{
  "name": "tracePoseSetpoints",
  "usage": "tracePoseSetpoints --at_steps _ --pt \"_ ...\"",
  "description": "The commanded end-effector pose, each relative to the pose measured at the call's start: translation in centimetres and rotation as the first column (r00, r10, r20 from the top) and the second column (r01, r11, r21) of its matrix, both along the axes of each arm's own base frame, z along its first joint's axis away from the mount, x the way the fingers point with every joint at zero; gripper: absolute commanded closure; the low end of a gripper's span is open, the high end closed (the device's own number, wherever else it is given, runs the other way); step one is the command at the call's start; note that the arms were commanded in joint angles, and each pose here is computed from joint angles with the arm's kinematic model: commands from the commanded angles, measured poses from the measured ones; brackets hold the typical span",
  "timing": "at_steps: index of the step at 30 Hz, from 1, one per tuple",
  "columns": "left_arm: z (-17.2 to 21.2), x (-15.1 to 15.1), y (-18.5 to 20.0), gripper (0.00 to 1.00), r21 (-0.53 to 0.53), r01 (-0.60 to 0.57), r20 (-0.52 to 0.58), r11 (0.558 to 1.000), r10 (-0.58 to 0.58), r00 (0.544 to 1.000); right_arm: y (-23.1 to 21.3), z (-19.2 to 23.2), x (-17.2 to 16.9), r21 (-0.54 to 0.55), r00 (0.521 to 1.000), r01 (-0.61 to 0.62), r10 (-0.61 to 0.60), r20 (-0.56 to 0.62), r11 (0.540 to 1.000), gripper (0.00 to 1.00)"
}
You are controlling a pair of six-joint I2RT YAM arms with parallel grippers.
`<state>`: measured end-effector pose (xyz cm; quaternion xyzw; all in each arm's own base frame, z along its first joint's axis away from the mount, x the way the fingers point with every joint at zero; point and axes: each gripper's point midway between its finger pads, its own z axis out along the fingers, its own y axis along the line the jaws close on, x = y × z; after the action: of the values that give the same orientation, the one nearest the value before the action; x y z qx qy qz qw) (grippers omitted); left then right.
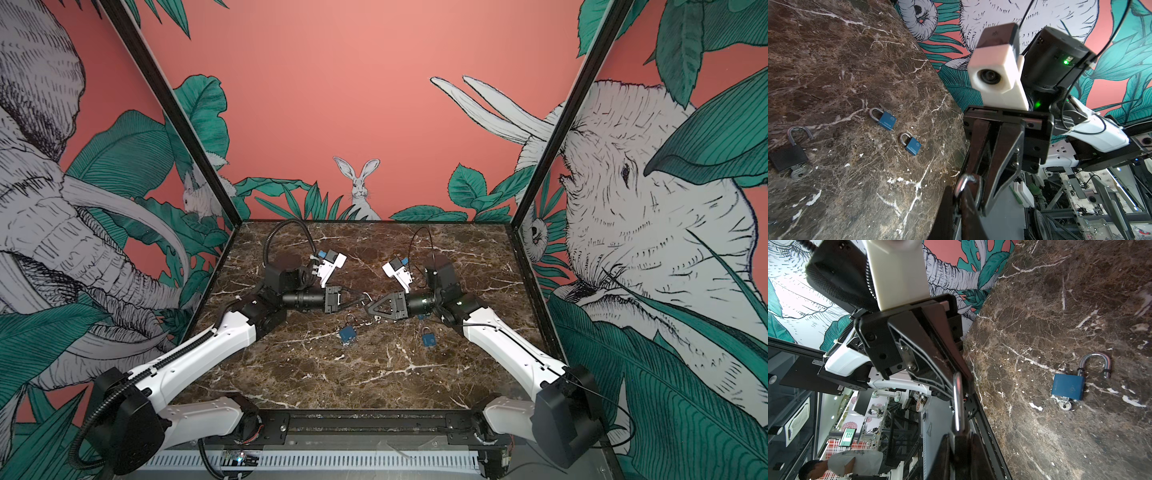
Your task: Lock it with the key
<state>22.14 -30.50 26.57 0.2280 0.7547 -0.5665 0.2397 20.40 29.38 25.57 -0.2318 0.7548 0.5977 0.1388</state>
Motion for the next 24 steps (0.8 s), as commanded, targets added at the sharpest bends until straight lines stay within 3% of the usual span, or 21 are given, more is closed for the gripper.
tracePoseSetpoints --at_steps 1,24 --pt "-0.7 -0.5 -0.1 1.00 -0.012 0.024 -0.004 1.000 -0.024 1.000 0.2 3.2 -0.2 0.083 0.997 -0.020 0.013 0.082 0.996 1.00" --pt "-1.7 -3.5 -0.9 1.00 -0.024 0.121 -0.062 0.992 -0.122 0.991 0.8 3.2 3.1 0.075 0.986 0.096 -0.105 0.131 0.993 1.00"
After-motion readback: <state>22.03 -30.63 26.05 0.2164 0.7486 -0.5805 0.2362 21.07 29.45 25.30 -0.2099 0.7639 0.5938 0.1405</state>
